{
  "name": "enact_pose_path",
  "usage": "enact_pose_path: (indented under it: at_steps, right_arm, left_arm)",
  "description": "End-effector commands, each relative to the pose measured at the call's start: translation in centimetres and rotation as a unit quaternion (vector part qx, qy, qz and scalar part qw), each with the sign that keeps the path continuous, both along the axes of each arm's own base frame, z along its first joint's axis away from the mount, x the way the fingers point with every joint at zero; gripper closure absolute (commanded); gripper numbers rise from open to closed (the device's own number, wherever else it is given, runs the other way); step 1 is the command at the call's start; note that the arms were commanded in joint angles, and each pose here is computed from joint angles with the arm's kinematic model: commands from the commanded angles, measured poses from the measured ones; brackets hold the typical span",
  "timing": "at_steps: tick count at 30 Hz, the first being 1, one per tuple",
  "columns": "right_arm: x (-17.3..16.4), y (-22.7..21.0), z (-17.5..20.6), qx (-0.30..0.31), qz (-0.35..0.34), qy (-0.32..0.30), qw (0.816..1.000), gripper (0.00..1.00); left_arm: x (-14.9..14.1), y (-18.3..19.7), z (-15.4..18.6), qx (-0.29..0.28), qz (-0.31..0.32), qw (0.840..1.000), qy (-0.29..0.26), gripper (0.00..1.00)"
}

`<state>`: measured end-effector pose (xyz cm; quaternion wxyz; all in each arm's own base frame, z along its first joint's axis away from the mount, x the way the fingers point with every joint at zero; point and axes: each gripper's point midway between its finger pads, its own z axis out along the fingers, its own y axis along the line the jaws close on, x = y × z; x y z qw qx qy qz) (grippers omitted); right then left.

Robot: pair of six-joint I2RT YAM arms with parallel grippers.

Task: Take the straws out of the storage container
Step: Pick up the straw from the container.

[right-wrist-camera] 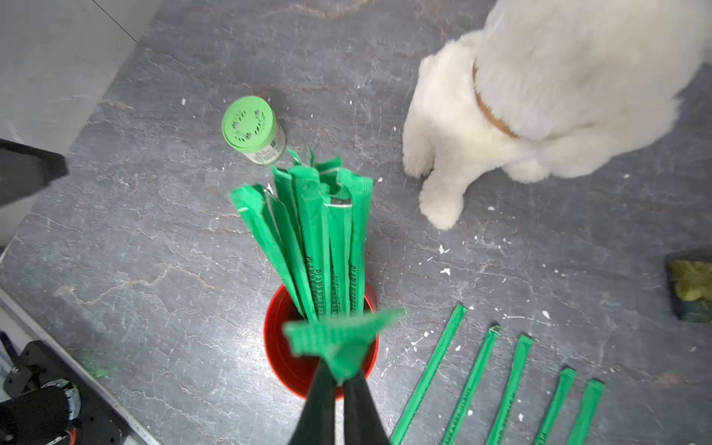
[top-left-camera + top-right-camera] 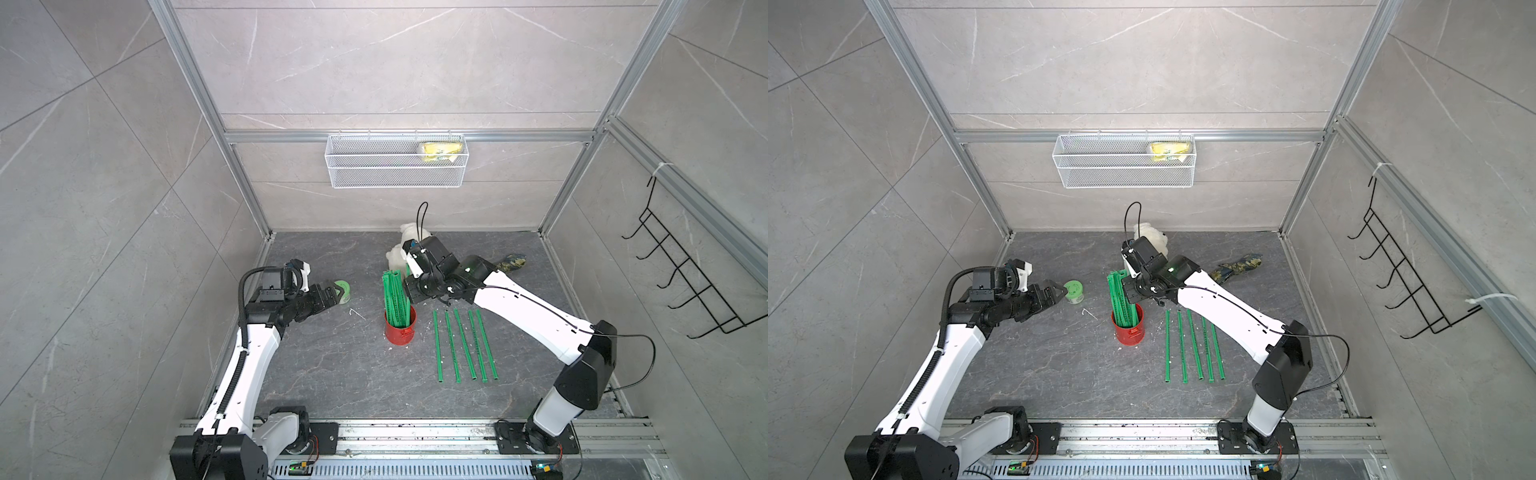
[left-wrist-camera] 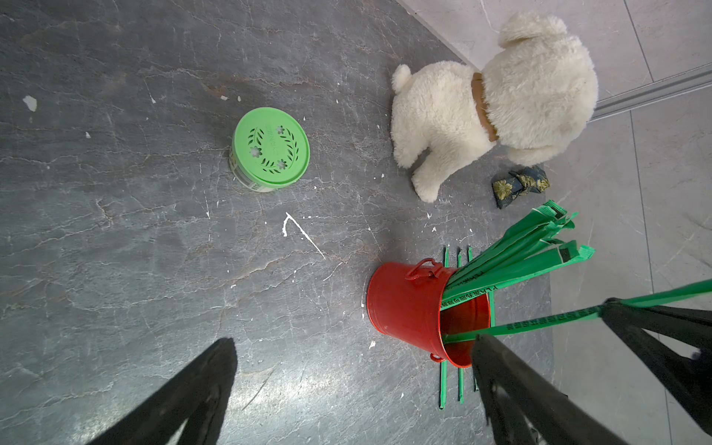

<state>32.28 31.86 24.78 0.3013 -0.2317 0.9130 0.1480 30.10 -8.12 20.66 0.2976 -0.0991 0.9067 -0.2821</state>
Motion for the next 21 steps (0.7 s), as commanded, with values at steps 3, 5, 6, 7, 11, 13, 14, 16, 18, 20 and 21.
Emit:
enact_pose_path:
  at_steps: [3, 5, 6, 7, 11, 13, 14, 16, 18, 20, 21]
  right_arm:
    - [-1.2, -1.4, 5.7, 0.007, 0.010, -0.035, 0.999, 0.91]
    - [-1.4, -2.0, 7.0, 0.003, 0.008, -0.045, 0.999, 0.91]
    - [-1.4, -2.3, 7.6, 0.001, 0.007, -0.050, 0.999, 0.91]
    - [-1.5, -2.7, 8.1, -0.003, 0.007, -0.054, 0.999, 0.91]
    - [-1.8, -4.7, 9.1, -0.041, -0.004, -0.063, 0.997, 0.91]
    - [-1.8, -6.1, 8.8, -0.071, -0.015, -0.060, 0.996, 0.92]
    - [-1.8, -6.9, 8.5, -0.086, -0.022, -0.055, 0.994, 0.92]
    - [-1.8, -8.6, 7.6, -0.118, -0.038, -0.045, 0.991, 0.92]
    - [-1.5, -10.5, 6.3, -0.139, -0.058, -0.024, 0.988, 0.92]
    - [-1.2, -12.6, 4.6, -0.157, -0.085, 0.004, 0.984, 0.92]
    - [-1.1, -13.5, 3.9, -0.161, -0.096, 0.015, 0.982, 0.92]
  left_arm:
    - [0.2, -0.4, 1.6, -0.001, -0.017, 1.000, -0.021, 0.00]
    - [0.2, -0.4, 1.7, -0.001, -0.017, 1.000, -0.022, 0.00]
    - [0.2, -0.3, 1.6, 0.000, -0.016, 1.000, -0.021, 0.00]
    - [0.2, -0.3, 1.7, 0.000, -0.015, 1.000, -0.021, 0.00]
    - [0.2, -0.4, 1.7, 0.001, -0.016, 1.000, -0.022, 0.00]
    - [0.2, -0.4, 1.8, -0.001, -0.017, 1.000, -0.022, 0.00]
    - [0.1, -0.4, 1.7, -0.001, -0.017, 1.000, -0.022, 0.00]
    - [0.1, -0.4, 1.7, -0.001, -0.017, 1.000, -0.022, 0.00]
    - [0.1, -0.4, 1.8, -0.001, -0.016, 1.000, -0.023, 0.00]
    - [0.1, -0.4, 1.9, -0.002, -0.017, 1.000, -0.024, 0.00]
    - [0.1, -0.4, 1.9, -0.002, -0.017, 1.000, -0.024, 0.00]
